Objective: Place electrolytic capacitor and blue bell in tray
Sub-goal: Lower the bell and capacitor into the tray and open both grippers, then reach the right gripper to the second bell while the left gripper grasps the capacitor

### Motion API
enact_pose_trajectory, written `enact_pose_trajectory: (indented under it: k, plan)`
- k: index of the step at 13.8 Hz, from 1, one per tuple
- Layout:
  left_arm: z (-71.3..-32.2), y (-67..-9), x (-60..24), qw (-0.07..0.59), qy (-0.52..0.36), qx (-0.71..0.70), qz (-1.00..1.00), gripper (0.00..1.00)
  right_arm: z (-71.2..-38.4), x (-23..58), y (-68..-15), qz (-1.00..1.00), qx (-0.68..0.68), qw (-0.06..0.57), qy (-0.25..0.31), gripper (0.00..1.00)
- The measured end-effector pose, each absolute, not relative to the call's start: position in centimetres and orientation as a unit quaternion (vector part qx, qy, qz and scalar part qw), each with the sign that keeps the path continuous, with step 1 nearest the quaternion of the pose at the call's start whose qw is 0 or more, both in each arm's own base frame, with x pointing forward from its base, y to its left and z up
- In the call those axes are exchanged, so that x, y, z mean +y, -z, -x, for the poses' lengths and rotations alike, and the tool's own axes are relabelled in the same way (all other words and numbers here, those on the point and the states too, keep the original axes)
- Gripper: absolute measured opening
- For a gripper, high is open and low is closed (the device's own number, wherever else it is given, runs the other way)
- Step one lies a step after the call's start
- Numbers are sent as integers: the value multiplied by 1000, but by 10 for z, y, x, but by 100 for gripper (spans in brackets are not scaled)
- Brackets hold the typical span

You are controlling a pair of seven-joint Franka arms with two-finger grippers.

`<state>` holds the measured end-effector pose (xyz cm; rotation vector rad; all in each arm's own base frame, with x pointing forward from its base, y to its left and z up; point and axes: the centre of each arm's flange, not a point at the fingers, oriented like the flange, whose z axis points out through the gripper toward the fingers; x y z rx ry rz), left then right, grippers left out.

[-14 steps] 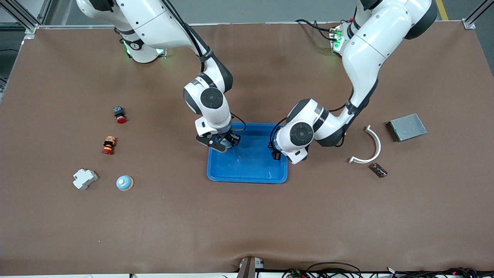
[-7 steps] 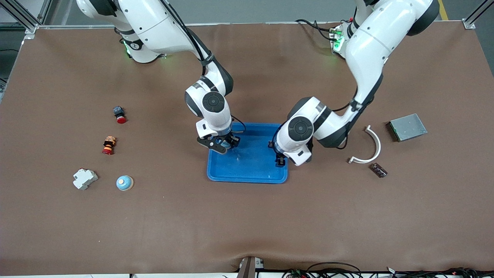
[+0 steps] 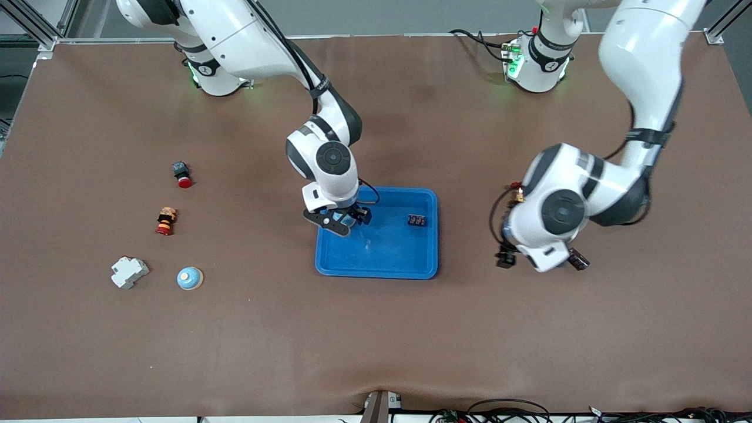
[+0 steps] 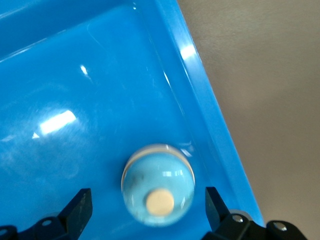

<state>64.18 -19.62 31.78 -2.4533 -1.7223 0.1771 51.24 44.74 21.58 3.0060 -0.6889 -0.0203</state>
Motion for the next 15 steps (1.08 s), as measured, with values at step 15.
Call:
enact_pose_trajectory:
  k: [15]
  plan:
    - [-669, -192, -24, 106, -42, -437, 892, 68, -690, 155, -305, -999, -31, 25, -9, 100]
